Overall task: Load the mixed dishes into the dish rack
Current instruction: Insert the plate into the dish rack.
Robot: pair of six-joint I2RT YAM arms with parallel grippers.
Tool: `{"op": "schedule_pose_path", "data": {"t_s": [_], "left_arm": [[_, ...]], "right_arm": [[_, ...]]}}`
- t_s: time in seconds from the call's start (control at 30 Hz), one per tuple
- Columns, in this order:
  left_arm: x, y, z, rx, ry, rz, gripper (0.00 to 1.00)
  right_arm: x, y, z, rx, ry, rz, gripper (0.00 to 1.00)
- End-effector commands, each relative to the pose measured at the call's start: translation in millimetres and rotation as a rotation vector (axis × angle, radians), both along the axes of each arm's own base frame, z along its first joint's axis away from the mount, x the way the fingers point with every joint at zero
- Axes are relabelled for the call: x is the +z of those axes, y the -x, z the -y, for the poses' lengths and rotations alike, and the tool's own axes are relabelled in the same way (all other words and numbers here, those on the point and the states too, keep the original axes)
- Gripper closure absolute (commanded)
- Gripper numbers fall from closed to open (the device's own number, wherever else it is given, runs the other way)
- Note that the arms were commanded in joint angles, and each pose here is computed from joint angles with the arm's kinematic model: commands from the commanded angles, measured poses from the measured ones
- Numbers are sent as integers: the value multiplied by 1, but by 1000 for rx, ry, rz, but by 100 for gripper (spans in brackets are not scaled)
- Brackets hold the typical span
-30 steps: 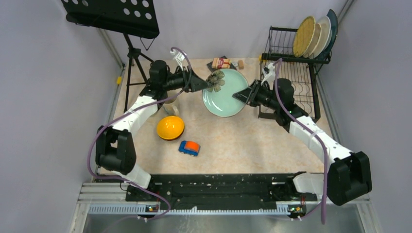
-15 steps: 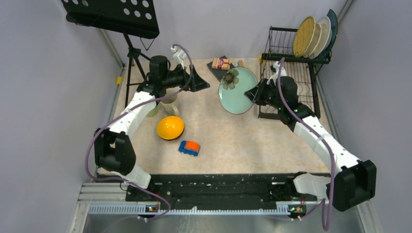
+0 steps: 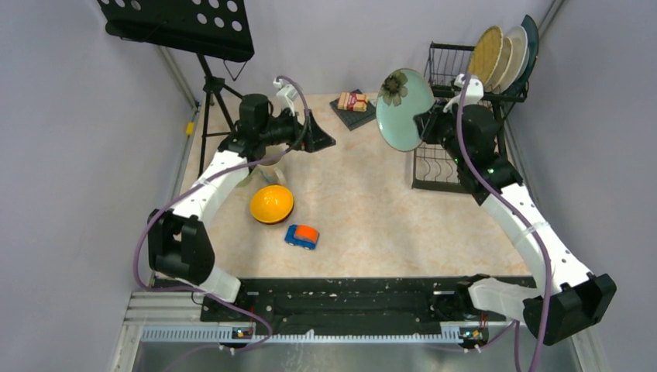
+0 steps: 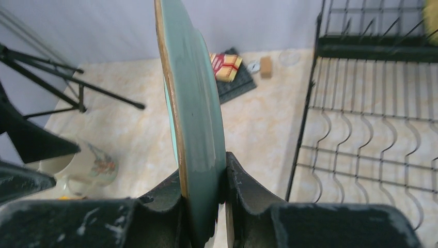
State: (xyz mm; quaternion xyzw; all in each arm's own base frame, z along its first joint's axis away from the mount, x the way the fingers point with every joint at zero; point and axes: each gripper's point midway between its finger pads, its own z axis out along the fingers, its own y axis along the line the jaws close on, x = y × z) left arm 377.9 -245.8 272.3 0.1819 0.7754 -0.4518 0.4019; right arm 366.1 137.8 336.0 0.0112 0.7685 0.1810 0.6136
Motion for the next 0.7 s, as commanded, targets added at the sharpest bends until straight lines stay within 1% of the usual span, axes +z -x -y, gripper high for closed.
{"op": "schedule_pose_path", "data": {"t_s": [0.0, 0.13, 0.3, 0.4, 0.6, 0.67], "left_arm": [[39, 9, -5, 34, 46, 165, 3], [40, 10, -5, 32, 44, 166, 2], [42, 15, -5, 18, 48, 170, 1], [41, 17, -6, 20, 44, 176, 1], [41, 20, -7, 17, 36, 178, 1], [40, 20, -8, 16, 32, 176, 1]], "right_arm": [[126, 6, 32, -132, -17, 356, 100], [150, 3, 49, -207, 82, 416, 100], [174, -8, 75, -351, 196, 427, 100], [187, -15, 85, -419, 236, 430, 100], [189, -33, 114, -621, 363, 401, 100], [195, -37, 119, -663, 380, 417, 100]]}}
